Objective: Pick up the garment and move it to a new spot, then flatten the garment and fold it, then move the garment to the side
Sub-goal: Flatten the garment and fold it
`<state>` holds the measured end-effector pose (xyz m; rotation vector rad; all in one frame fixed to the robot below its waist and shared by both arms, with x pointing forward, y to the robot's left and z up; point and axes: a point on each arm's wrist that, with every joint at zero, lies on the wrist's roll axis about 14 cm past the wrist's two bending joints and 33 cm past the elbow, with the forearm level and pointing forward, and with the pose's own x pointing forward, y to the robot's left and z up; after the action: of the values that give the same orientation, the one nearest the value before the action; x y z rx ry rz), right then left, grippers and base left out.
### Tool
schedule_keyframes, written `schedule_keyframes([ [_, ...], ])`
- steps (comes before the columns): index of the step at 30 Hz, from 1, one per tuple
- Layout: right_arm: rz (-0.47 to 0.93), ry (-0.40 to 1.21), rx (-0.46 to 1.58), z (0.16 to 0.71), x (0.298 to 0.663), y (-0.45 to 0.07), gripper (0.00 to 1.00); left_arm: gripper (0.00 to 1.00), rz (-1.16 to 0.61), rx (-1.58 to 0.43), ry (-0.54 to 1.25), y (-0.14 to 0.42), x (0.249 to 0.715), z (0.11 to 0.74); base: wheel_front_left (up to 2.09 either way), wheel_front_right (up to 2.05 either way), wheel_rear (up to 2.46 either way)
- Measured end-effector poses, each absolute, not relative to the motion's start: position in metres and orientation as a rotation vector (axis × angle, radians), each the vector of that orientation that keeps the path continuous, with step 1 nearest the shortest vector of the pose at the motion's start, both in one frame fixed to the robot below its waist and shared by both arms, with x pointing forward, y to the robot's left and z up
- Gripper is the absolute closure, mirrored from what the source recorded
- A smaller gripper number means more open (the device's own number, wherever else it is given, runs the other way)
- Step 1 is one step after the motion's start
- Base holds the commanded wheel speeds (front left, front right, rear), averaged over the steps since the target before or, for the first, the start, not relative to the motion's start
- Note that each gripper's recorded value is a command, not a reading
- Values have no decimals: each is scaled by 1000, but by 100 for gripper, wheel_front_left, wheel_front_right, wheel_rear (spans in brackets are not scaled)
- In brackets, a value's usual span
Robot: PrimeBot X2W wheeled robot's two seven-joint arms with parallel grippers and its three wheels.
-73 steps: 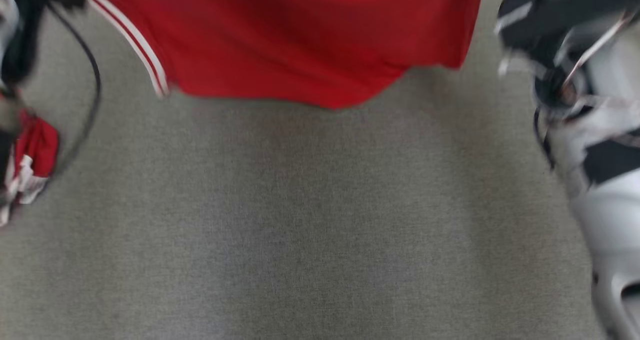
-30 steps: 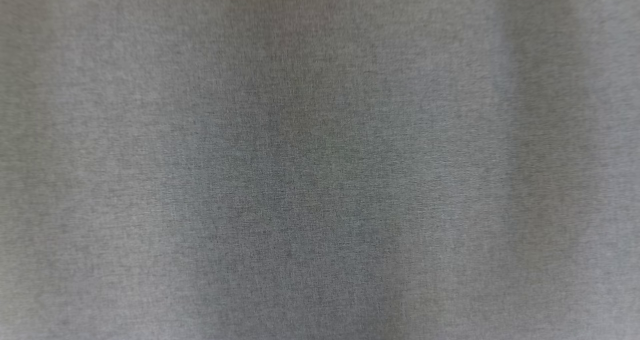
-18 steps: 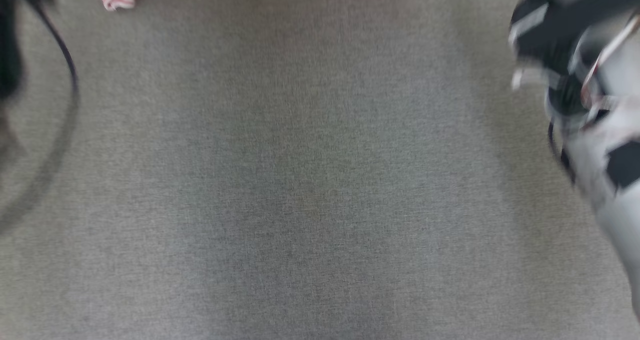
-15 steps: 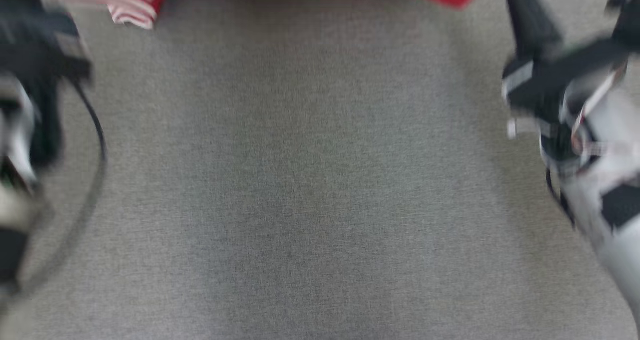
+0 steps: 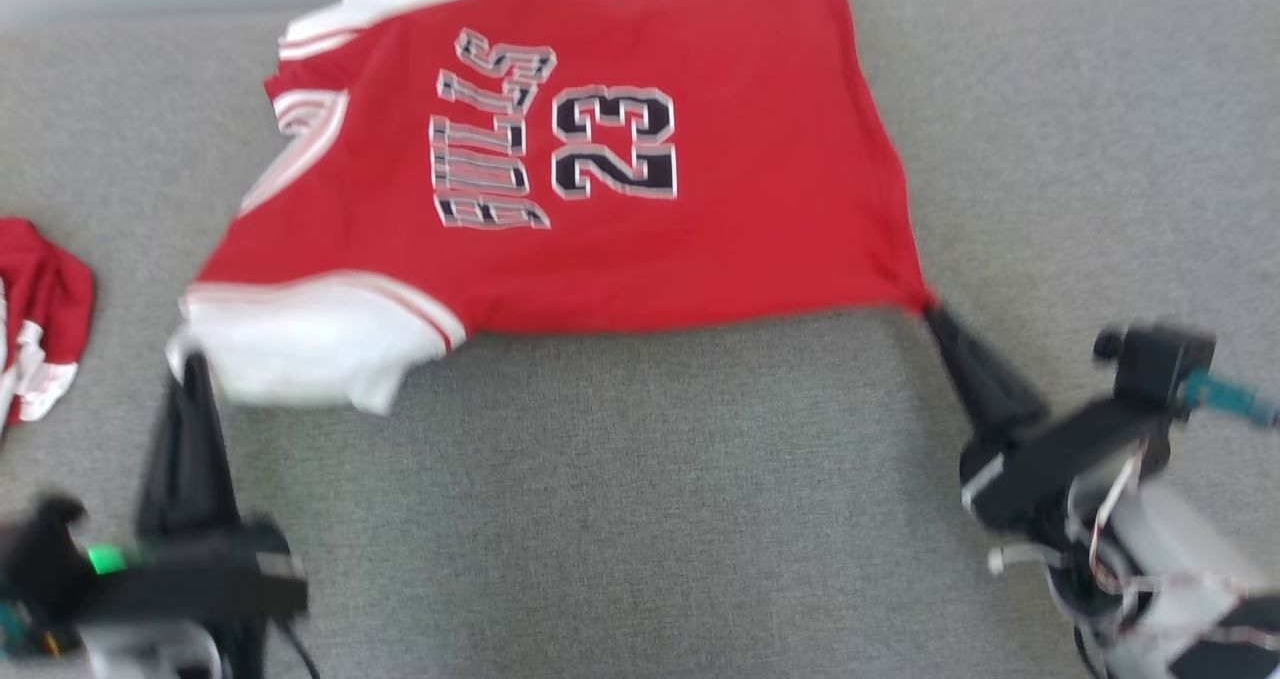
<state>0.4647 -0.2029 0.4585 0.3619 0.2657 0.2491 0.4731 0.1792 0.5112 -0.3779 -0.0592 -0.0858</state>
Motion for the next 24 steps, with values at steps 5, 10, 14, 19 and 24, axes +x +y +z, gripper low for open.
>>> schedule_keyframes([
  [5, 216, 348, 374, 435, 414, -209, 100, 100, 8, -408, 49, 191, 419, 475, 0, 0, 0],
  [10, 190, 384, 407, 428, 381, -212, 100, 100, 59, -434, 87, 200, 384, 463, 0, 0, 0],
  [14, 182, 415, 423, 426, 361, -214, 100, 100, 78, -440, 98, 202, 365, 459, 0, 0, 0],
  [19, 154, 451, 441, 424, 337, -223, 100, 100, 98, -450, 139, 204, 341, 448, 0, 0, 0],
  [24, 78, 455, 471, 424, 322, -244, 100, 100, 70, -469, 202, 190, 325, 434, 0, 0, 0],
])
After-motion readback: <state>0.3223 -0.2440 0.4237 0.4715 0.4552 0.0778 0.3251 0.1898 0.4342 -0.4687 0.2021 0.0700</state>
